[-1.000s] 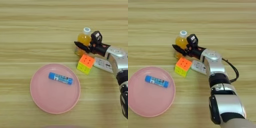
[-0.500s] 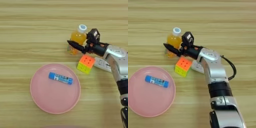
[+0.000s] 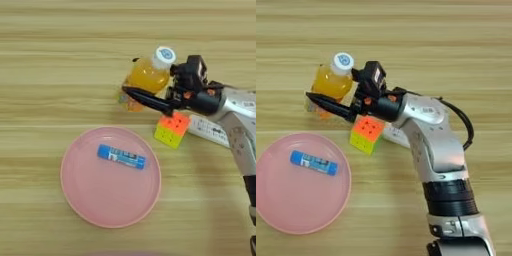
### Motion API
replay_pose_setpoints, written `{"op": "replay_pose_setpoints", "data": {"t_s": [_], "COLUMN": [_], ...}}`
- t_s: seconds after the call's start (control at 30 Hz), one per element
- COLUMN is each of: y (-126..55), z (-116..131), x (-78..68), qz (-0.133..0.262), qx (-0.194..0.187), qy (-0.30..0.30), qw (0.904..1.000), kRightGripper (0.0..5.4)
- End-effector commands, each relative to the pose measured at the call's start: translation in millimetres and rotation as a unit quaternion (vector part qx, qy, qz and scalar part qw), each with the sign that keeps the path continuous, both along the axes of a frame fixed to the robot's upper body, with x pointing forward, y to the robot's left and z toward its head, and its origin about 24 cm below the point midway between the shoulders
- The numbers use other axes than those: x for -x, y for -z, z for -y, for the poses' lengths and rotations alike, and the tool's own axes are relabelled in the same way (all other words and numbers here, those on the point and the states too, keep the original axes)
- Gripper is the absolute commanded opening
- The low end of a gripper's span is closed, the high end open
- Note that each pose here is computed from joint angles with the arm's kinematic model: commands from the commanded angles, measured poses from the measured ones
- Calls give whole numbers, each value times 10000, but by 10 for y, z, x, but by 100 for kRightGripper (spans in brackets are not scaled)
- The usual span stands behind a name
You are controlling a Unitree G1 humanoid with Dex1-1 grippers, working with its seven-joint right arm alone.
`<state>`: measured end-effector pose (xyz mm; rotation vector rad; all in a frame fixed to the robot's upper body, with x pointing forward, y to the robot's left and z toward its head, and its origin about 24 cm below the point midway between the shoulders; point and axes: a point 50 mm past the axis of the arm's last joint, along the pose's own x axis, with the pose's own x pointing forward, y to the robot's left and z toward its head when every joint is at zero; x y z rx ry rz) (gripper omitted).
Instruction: Move the objects on the table
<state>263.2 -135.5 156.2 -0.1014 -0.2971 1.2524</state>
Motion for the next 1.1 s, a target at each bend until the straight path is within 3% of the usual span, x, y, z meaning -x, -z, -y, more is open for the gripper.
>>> {"op": "replay_pose_setpoints", "data": {"t_s": [0.03, 0.3, 0.53, 1.1], "y": [-249, -148, 51, 457], "z": [-25, -43, -82, -231], "x": [107, 254, 345, 428], "qz": [616, 523, 235, -21], "qx": [-36, 207, 482, 1115], "qy": [-365, -925, -1370, -1816], "qw": [9974, 9941, 9891, 9770], "kRightGripper": [339, 339, 339, 339]}}
